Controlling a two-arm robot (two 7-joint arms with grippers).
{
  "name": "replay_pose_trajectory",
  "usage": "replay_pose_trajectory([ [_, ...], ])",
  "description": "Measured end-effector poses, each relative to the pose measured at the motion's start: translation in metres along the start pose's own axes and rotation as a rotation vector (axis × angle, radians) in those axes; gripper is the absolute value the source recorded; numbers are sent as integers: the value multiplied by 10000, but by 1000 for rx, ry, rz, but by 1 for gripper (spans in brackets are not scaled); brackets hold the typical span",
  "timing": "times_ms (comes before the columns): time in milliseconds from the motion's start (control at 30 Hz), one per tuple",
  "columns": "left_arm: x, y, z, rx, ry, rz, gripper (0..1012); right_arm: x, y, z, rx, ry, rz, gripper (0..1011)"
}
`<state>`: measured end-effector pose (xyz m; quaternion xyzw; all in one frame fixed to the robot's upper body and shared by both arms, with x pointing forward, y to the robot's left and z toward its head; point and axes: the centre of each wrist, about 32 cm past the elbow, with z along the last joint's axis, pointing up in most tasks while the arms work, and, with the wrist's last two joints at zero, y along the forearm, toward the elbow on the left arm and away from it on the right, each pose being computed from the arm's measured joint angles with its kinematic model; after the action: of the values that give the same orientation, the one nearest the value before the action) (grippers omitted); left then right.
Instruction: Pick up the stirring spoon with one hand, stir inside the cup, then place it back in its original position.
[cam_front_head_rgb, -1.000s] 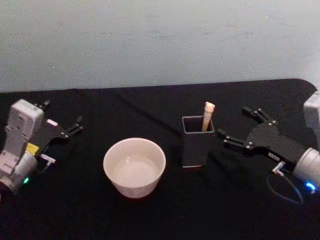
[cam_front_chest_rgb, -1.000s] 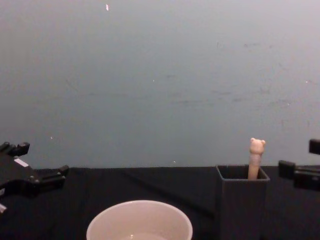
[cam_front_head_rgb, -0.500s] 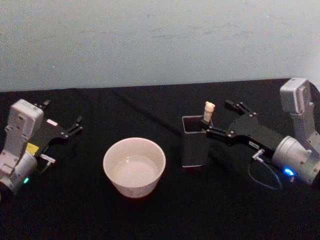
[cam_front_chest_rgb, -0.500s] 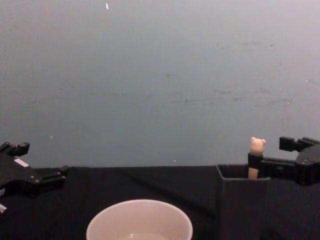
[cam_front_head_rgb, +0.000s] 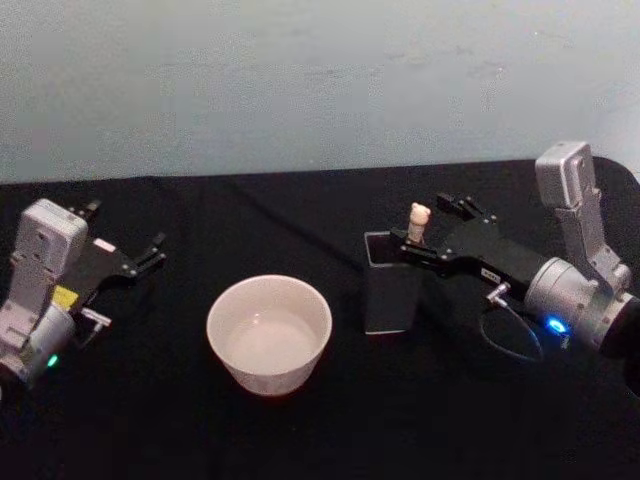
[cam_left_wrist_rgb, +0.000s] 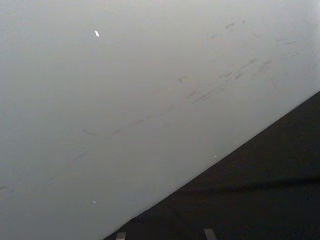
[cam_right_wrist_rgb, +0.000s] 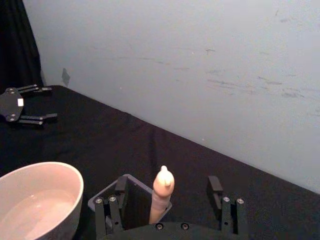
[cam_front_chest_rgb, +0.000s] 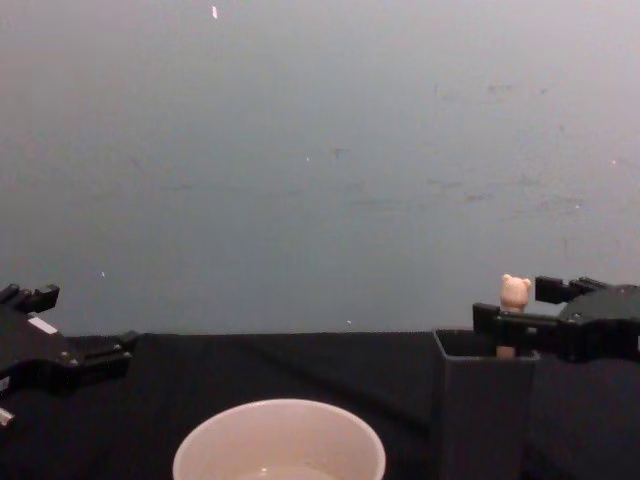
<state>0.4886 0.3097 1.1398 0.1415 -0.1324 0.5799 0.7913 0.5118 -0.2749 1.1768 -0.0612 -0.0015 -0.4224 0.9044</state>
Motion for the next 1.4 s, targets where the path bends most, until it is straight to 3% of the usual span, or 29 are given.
replay_pose_trajectory([
  [1000, 0, 0, 0, 0, 0, 0, 1001, 35, 43, 8, -1, 14, -4, 1002],
  [1233, 0, 0, 0, 0, 0, 0, 1001, 33, 42, 7, -1, 13, -4, 868],
  [1400, 0, 0, 0, 0, 0, 0, 1001, 32, 42, 7, -1, 13, -4, 708],
])
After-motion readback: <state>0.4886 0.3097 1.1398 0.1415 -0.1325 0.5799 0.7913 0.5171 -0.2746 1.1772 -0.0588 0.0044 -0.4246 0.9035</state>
